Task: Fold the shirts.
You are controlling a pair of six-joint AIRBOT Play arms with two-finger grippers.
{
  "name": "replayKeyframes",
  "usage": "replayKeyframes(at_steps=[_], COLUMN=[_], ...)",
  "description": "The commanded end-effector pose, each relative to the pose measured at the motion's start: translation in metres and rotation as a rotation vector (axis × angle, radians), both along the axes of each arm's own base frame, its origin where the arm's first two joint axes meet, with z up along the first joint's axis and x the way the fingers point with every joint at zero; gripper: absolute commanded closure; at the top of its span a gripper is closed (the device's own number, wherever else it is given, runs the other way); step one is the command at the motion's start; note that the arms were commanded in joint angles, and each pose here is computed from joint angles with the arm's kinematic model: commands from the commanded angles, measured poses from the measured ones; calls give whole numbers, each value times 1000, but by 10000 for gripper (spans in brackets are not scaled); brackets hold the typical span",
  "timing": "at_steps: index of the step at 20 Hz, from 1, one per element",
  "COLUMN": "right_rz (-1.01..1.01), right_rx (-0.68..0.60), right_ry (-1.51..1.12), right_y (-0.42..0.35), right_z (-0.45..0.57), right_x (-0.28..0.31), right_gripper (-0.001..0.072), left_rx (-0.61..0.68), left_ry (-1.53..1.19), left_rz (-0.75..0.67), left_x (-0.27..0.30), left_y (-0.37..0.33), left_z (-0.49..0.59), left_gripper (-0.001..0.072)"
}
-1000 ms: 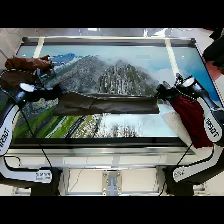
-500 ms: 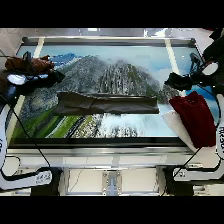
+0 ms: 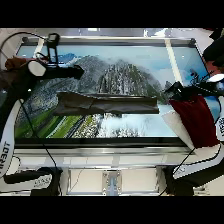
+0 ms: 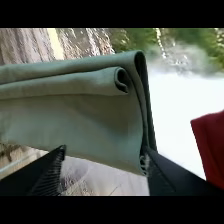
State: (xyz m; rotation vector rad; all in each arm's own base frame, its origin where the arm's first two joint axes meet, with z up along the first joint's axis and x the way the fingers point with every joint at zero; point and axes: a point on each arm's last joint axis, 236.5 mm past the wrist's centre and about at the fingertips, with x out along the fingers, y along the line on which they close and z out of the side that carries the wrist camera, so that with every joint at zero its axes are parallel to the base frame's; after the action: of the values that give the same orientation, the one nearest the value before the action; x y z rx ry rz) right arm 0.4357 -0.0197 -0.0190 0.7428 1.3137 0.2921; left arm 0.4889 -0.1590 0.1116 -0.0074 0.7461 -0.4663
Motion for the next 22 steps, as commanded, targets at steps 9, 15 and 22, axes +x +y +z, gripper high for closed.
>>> replayKeyframes(at_steps=[9,15,22], right_rz=[126,204,315], right_rx=[-35,-25,167], right_ry=[121,139,21], right_y=[29,62,117], right_z=[-84,-88,-20], right_x=[-7,-12,-8], right_gripper=[107,171,700], left_rx=[168,168,175], left_ry=[228,228,252], left_rz=[-121,-120,-126], left_x=[-26,-26,-27], left_y=[-52,-52,-54], left_z=[-89,-89,-101], left_gripper=[124,124,229])
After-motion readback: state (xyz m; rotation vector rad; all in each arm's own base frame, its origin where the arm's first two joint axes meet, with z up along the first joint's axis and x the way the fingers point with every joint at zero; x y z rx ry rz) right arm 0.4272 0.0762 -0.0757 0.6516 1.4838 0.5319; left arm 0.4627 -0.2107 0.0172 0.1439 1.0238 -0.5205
